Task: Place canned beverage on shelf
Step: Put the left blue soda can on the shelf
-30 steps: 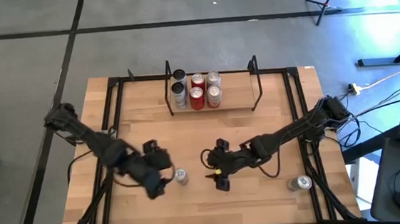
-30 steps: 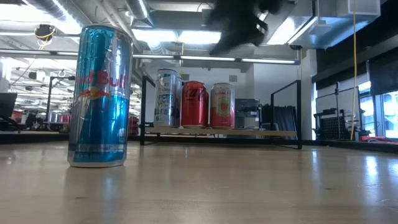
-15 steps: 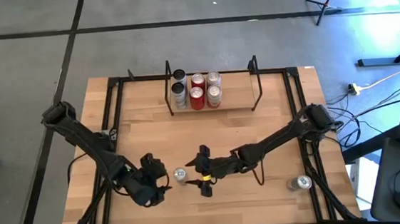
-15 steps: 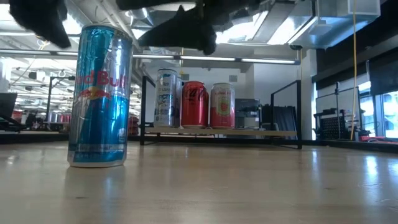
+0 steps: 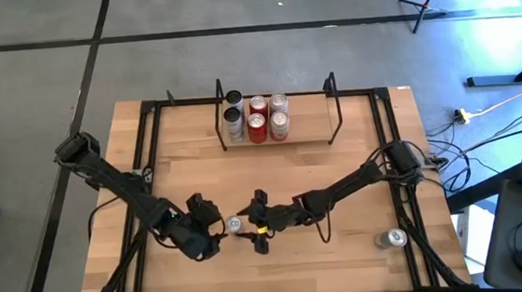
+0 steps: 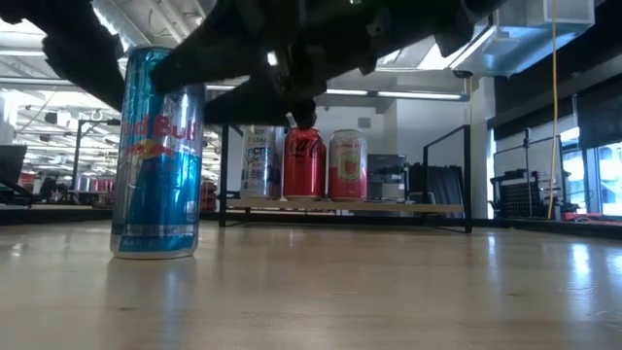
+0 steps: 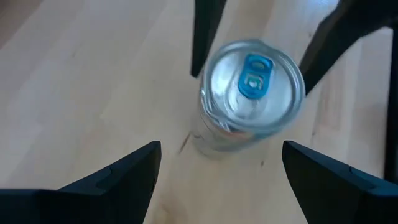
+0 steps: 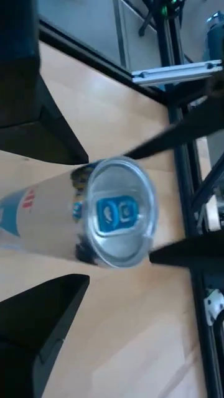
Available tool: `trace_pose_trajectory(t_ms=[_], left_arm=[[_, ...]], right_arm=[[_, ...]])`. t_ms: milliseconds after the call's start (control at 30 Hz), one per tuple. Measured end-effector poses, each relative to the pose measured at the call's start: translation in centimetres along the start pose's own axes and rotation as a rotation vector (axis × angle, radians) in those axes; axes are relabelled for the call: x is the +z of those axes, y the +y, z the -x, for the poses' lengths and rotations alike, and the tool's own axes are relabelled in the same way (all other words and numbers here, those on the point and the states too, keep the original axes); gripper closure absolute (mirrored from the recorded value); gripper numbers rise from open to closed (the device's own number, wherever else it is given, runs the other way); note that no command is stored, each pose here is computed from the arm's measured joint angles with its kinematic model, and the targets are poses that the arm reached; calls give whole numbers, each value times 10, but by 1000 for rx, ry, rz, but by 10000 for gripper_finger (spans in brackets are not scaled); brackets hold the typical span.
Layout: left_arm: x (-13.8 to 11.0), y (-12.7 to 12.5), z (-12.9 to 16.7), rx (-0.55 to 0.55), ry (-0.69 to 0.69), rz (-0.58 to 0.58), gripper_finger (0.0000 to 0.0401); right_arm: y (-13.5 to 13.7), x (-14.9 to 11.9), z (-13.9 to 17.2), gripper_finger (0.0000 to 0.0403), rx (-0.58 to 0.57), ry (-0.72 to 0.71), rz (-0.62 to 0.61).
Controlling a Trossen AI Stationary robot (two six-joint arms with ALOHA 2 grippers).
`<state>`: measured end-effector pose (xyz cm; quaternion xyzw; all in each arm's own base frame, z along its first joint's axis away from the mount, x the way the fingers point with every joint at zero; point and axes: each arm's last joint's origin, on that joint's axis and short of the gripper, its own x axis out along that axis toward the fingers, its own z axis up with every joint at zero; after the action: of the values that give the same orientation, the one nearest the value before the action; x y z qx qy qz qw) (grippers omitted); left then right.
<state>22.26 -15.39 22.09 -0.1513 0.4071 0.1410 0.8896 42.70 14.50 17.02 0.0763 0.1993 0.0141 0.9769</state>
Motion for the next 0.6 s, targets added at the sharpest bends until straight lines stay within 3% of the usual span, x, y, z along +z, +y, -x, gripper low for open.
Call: trace_pose_trajectory(t_ms=[333, 600], left_arm=[[5, 2, -3, 5, -13, -22, 79], [14, 0, -5, -35, -56, -39, 79]], right_arm=[[1, 1, 0, 116, 13, -19, 16], [-3, -14, -16, 116, 7, -62, 9]])
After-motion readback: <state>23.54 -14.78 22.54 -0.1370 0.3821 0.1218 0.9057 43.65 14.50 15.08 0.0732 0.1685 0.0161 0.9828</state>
